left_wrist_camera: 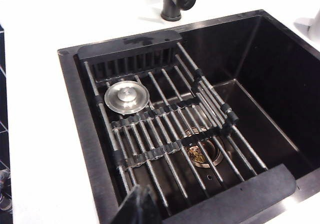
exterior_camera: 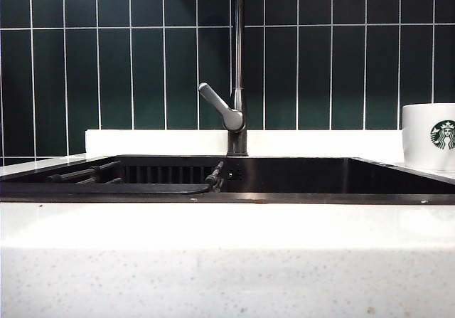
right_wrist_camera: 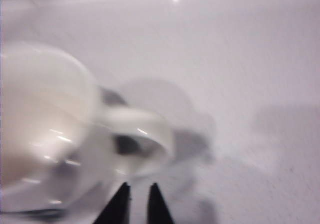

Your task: Pick up the mug next to the sink, go to the faucet to get some water, pour the water into the sink, and finally put the mug back to its place.

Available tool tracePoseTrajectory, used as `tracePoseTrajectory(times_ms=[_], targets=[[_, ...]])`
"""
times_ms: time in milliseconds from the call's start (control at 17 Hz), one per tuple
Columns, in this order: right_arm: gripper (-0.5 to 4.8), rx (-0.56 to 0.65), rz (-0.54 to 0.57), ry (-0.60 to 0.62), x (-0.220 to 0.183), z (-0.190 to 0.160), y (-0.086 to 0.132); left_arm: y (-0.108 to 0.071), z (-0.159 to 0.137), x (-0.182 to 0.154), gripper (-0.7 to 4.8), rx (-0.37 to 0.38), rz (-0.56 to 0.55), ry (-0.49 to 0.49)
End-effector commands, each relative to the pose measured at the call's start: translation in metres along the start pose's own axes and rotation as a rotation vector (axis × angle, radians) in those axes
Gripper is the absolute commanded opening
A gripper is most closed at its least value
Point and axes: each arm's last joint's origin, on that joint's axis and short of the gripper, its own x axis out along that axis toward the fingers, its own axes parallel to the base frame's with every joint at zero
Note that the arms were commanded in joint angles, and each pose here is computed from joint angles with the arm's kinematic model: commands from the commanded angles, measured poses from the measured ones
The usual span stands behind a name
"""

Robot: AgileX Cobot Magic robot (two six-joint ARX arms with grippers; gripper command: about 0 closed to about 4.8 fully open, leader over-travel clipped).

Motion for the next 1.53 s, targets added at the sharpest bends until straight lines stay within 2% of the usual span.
tracePoseTrajectory(times_ms=[59,352,645,939,1232,1408,1525], targets=[[0.61,-0.010,0.049,-0.020,-0.024,0.010,0.010,0.000,0.002,0.000,-0.02,-0.016,-0.005,-0.019],[0.51,-0.046,0.137,-0.024,-0.069,0.017,0.020,0.001,0.000,-0.001,-0.04,-0.022,0.047,0.001],[0.40,-0.029,0.134,-0.120,-0.101,0.026,0.013,0.001,-0.001,-0.001,-0.04,-0.026,0.049,0.013],[0.29,-0.030,0.130,-0.128,-0.119,0.019,0.010,0.000,-0.016,-0.004,-0.05,-0.023,0.081,0.006],[0.21,-0.025,0.142,-0.171,-0.142,-0.011,0.003,-0.003,-0.049,-0.002,-0.04,-0.033,0.084,-0.036],[0.21,-0.013,0.151,-0.232,-0.156,-0.036,-0.003,-0.003,-0.054,-0.002,-0.04,-0.021,0.094,-0.149],[0.22,-0.001,0.155,-0.291,-0.167,-0.051,-0.008,-0.001,-0.054,0.002,-0.03,-0.023,0.139,-0.205]])
